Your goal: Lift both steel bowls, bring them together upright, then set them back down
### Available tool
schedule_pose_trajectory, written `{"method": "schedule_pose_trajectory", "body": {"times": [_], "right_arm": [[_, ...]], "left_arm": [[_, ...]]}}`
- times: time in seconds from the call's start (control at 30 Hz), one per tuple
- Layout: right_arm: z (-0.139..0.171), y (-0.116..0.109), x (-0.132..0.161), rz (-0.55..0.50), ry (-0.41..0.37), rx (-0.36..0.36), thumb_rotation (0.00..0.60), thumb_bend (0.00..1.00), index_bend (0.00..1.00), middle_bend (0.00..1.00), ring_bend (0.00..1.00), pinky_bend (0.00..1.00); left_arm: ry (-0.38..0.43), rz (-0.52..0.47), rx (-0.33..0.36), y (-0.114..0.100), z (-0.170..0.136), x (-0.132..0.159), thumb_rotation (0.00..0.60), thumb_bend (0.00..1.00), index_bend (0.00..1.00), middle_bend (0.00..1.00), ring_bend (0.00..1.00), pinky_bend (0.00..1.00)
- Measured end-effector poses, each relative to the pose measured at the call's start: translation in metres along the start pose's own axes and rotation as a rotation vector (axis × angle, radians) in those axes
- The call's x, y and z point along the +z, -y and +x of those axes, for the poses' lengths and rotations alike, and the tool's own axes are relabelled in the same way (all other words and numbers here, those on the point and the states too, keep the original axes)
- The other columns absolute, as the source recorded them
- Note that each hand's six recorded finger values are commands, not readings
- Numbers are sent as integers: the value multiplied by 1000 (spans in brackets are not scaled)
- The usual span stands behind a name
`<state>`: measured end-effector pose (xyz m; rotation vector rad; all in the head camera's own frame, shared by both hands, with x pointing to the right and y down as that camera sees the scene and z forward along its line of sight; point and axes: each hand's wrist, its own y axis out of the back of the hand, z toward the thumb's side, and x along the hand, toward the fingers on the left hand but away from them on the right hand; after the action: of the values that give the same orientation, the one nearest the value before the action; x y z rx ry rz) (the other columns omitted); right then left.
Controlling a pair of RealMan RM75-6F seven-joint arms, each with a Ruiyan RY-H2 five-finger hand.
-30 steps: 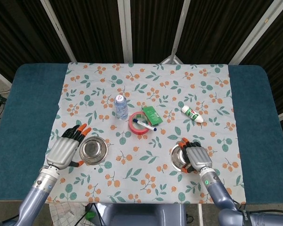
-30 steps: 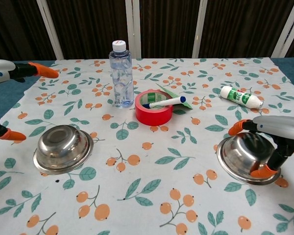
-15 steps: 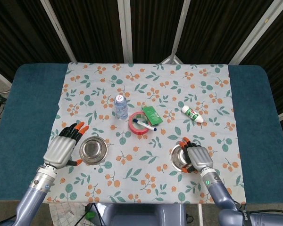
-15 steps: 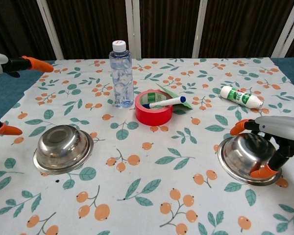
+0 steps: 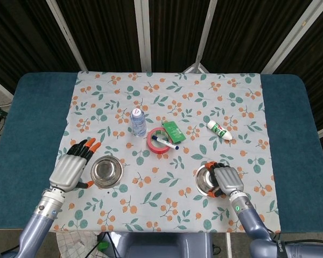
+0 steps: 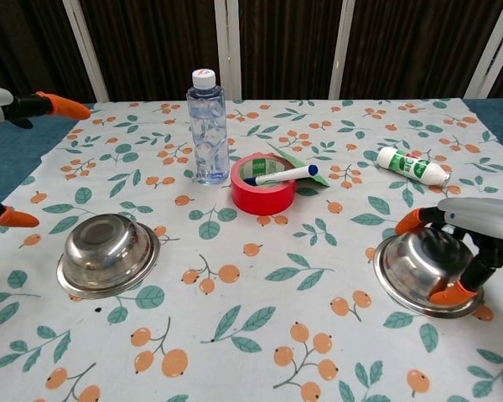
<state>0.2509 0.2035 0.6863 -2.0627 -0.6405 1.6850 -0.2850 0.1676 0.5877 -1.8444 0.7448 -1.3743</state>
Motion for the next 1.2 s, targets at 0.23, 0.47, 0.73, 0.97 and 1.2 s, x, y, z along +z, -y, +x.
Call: {"method": "schedule_pose_trajectory", "body": {"times": [0.23,0.47,0.73,0.97,1.2], "right_arm": [[2,-6,8,-5,-28,-23,600,230,393,288,373,502],[12,-34,17,-81,-65,-96,600,230,423,289,387,502],[26,-64,10,-123,-98,-172,600,230,424,288,387,502],[29,-69,10,-120,-104,-180,600,230,423,288,388,502],[30,-73,7,-124,-93,-182,600,229,424,288,390,502]], "left_arm": [[-9,1,11,-2,0,-3,600,0,46,0,0,115],[14,34,24,-2,-3,-1,600,0,48,0,0,135],[35,68,-15,22,2,2,600,0,66,0,0,167],[14,94,-105,51,16,8,600,0,66,0,0,85],[20,105,-176,72,32,22,600,0,65,0,0,75]]}}
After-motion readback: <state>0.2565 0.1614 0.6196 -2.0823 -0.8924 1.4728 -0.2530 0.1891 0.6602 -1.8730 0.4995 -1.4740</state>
